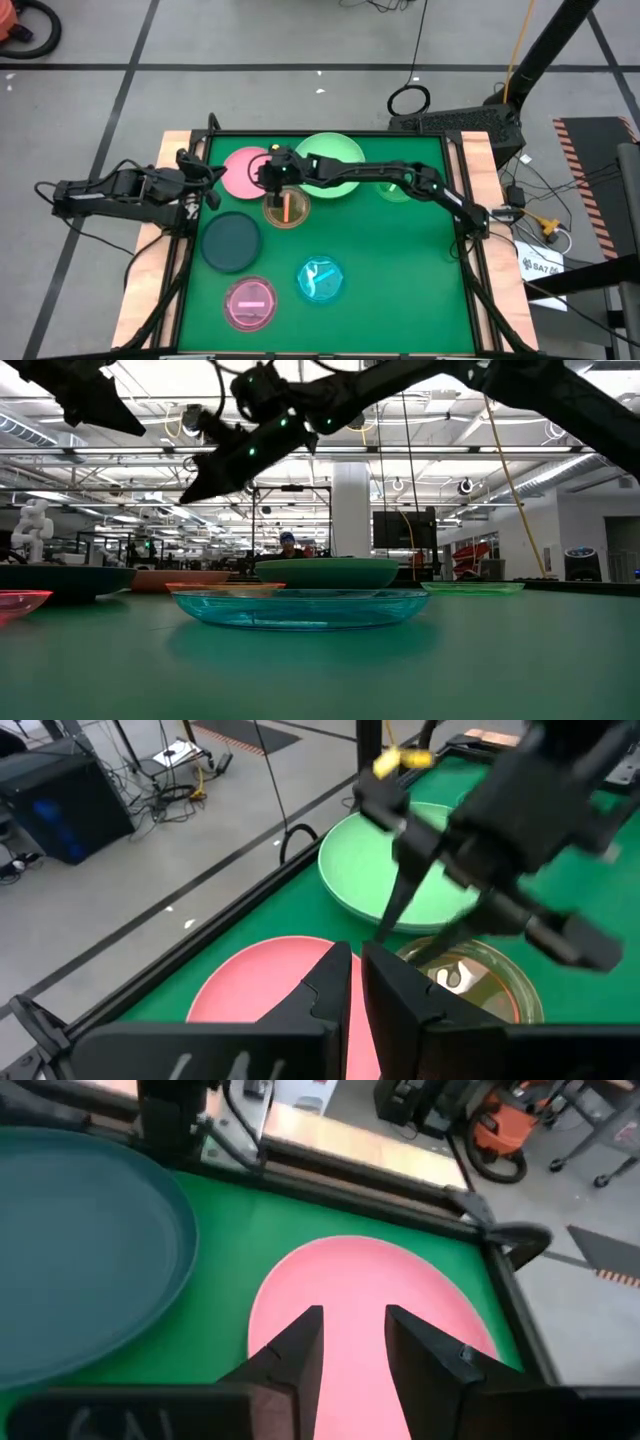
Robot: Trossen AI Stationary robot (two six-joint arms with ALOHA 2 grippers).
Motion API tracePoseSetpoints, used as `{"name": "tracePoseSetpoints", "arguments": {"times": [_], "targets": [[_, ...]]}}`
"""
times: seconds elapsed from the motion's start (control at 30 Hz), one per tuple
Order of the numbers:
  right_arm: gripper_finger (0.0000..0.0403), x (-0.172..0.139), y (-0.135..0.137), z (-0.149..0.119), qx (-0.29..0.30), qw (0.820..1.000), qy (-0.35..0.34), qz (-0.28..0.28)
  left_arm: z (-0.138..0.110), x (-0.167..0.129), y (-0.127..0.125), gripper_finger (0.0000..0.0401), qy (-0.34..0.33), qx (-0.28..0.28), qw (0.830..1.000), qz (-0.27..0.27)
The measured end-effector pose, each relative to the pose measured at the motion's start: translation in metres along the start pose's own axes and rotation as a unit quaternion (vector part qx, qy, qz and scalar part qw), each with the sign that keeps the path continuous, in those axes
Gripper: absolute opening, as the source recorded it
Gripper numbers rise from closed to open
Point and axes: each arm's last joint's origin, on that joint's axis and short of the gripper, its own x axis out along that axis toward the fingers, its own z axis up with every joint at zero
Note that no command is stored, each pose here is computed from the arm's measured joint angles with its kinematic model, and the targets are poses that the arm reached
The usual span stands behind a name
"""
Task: Stack plastic plates
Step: Stack the pink plate on top of the light green plate
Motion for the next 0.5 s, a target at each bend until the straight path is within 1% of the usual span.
{"name": "tracePoseSetpoints", "arguments": {"times": [0.27, 0.37, 0.5], "targets": [[0.0102, 0.025, 0.010, -0.027, 0.001, 1.000, 0.015, 0.007, 0.000, 0.000, 0.000, 0.0035, 0.000, -0.007, 1.000, 0.001], [0.0102, 0.027, 0.013, -0.030, 0.002, 0.999, 0.012, 0.029, 0.000, 0.000, 0.000, 0.0035, 0.000, -0.010, 1.000, 0.001], [0.0102, 0.029, 0.014, -0.029, 0.005, 0.999, -0.009, 0.054, 0.000, 0.000, 0.000, 0.0035, -0.001, -0.010, 1.000, 0.005]]}}
